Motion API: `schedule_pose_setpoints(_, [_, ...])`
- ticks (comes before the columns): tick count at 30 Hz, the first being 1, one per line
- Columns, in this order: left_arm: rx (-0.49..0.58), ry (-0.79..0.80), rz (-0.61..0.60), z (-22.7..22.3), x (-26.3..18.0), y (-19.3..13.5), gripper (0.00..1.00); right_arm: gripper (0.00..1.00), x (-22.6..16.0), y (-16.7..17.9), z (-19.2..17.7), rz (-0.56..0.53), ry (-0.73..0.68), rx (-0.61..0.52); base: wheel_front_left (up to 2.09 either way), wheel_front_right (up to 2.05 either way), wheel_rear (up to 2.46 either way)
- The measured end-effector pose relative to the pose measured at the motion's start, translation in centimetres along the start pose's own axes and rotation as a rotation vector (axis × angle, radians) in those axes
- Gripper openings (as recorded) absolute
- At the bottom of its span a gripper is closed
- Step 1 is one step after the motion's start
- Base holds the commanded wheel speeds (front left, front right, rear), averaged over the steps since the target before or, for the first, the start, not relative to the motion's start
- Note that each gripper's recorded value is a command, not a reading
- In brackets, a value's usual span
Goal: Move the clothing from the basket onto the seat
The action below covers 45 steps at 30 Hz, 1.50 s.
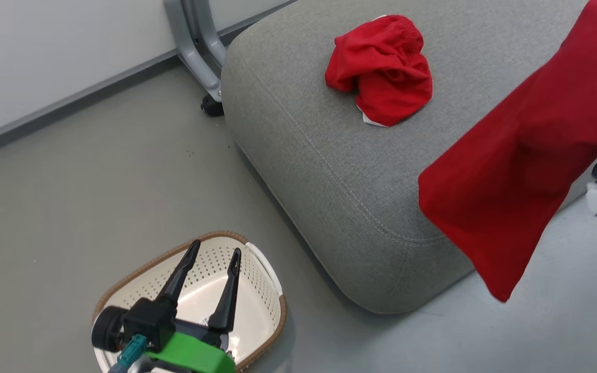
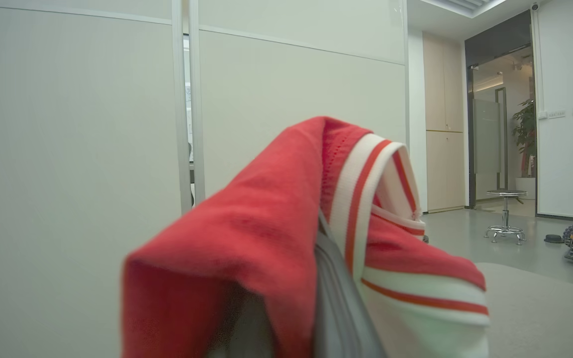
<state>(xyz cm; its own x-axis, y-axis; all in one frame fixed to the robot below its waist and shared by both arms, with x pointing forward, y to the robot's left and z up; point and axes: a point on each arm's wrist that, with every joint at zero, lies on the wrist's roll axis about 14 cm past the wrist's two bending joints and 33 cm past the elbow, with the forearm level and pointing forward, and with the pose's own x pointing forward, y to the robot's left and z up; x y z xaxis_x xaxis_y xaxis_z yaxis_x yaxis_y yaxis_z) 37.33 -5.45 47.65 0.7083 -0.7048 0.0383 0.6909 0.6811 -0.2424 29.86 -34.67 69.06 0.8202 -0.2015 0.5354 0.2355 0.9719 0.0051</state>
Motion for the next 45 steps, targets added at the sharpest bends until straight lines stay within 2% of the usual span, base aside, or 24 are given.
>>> schedule_pose_setpoints(7, [0.023,-0.032,-0.057,0.4,2.4,1.3,1.00,0.00,8.4,-1.2,3.3,0.002,-0.168,-0.056,0.00,0.00,0.00])
schedule_pose_setpoints(11, [0.019,-0.039,-0.074,-0.1,3.4,2.3,1.00,0.00,12.4,-1.5,3.8,-0.010,-0.235,-0.030,0.00,0.00,0.00])
schedule_pose_setpoints(14, [0.016,-0.051,-0.064,-0.4,4.2,3.7,1.00,0.00,15.2,-1.2,3.0,0.013,-0.234,-0.074,0.00,0.00,0.00])
schedule_pose_setpoints(19, [0.016,-0.024,-0.044,-2.4,4.5,6.0,1.00,0.00,19.1,-0.7,-1.5,0.013,-0.179,-0.076,0.00,0.00,0.00])
schedule_pose_setpoints(22, [0.020,0.001,-0.021,-3.8,4.4,7.7,1.00,0.00,20.8,-1.0,-4.4,-0.023,-0.153,-0.027,0.00,0.00,0.00])
schedule_pose_setpoints(26, [0.002,0.024,0.022,-5.3,4.1,9.6,1.00,0.00,22.5,-0.4,-9.1,-0.034,-0.086,-0.016,0.00,0.00,0.00])
schedule_pose_setpoints(30, [-0.016,0.062,0.056,-7.1,3.3,10.9,1.00,0.00,22.6,0.0,-15.6,-0.040,0.055,-0.058,0.00,0.00,0.00])
schedule_pose_setpoints(33, [-0.027,0.085,0.080,-8.1,2.7,11.6,1.00,0.00,21.3,-0.3,-21.3,-0.079,0.188,-0.037,0.00,0.00,0.00])
schedule_pose_setpoints(36, [-0.037,0.104,0.097,-9.0,2.3,12.2,1.00,0.00,19.9,0.8,-25.9,-0.044,0.311,-0.067,0.00,0.00,0.00])
schedule_pose_setpoints(41, [-0.039,0.121,0.120,-9.8,1.9,13.2,1.00,0.00,15.4,1.6,-33.1,0.016,0.548,-0.147,0.00,0.00,0.00])
schedule_pose_setpoints(45, [-0.038,0.125,0.129,-10.0,1.9,13.5,1.00,0.00,12.0,1.6,-36.2,0.050,0.688,-0.189,0.00,0.00,0.00])
